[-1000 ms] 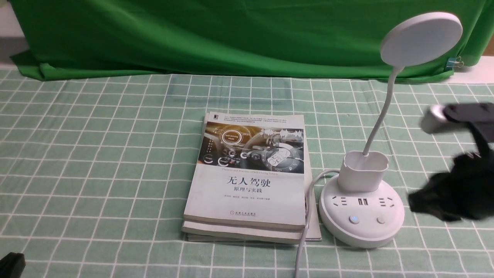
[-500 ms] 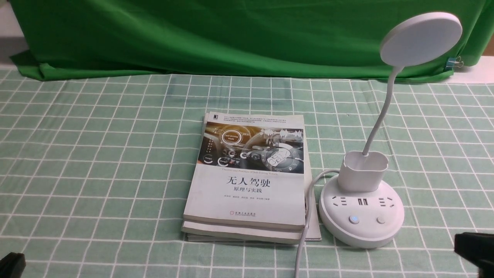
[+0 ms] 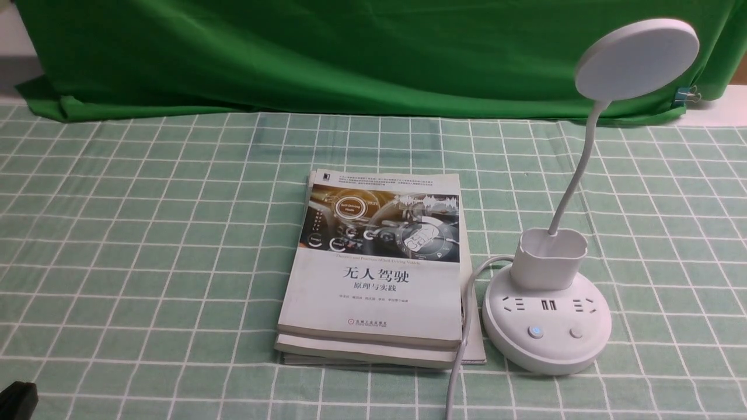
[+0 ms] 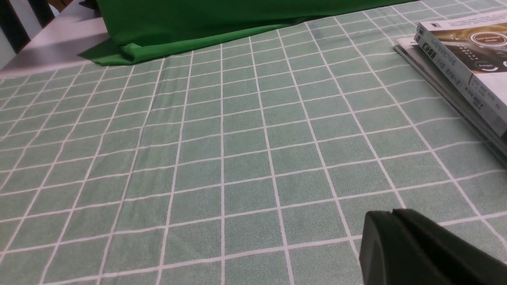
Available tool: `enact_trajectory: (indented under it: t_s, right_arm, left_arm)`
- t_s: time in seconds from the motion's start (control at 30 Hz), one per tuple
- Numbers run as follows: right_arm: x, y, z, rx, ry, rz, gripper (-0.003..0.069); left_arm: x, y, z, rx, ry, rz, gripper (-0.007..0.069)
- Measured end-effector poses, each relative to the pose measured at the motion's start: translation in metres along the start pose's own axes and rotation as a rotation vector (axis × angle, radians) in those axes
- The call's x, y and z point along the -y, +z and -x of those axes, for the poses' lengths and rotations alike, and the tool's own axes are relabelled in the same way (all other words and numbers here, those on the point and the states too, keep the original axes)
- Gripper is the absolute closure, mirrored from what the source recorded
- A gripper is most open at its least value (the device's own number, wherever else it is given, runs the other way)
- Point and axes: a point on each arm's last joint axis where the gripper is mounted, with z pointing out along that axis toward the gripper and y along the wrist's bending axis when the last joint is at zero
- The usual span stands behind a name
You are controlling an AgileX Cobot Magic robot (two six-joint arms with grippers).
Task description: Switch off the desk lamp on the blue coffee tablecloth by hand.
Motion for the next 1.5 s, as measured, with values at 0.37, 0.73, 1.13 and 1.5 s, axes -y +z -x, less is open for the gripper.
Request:
enact_trajectory:
  t_s: [0.37, 0.73, 1.13, 1.5]
  right_arm:
    - [0.005, -0.012, -0.039, 0.126, -0.072, -0.054, 0.063]
    - [0.005, -0.012, -0.04, 0.112, -0.092, -0.054, 0.0625]
    - [0.005, -0.012, -0.04, 0.111, -0.092, -0.054, 0.0598]
    - [0.005, -0.012, -0.04, 0.111, -0.093, -0.054, 0.0565]
  left_arm:
    - [0.0, 0.0, 0.0, 0.0, 0.0, 0.0, 0.0625]
    - [0.0, 0.0, 0.0, -0.001, 0.0, 0.0, 0.0625]
    - [0.0, 0.0, 0.0, -0.001, 0.0, 0.0, 0.0625]
    - [0.0, 0.0, 0.0, -0.001, 0.0, 0.0, 0.0625]
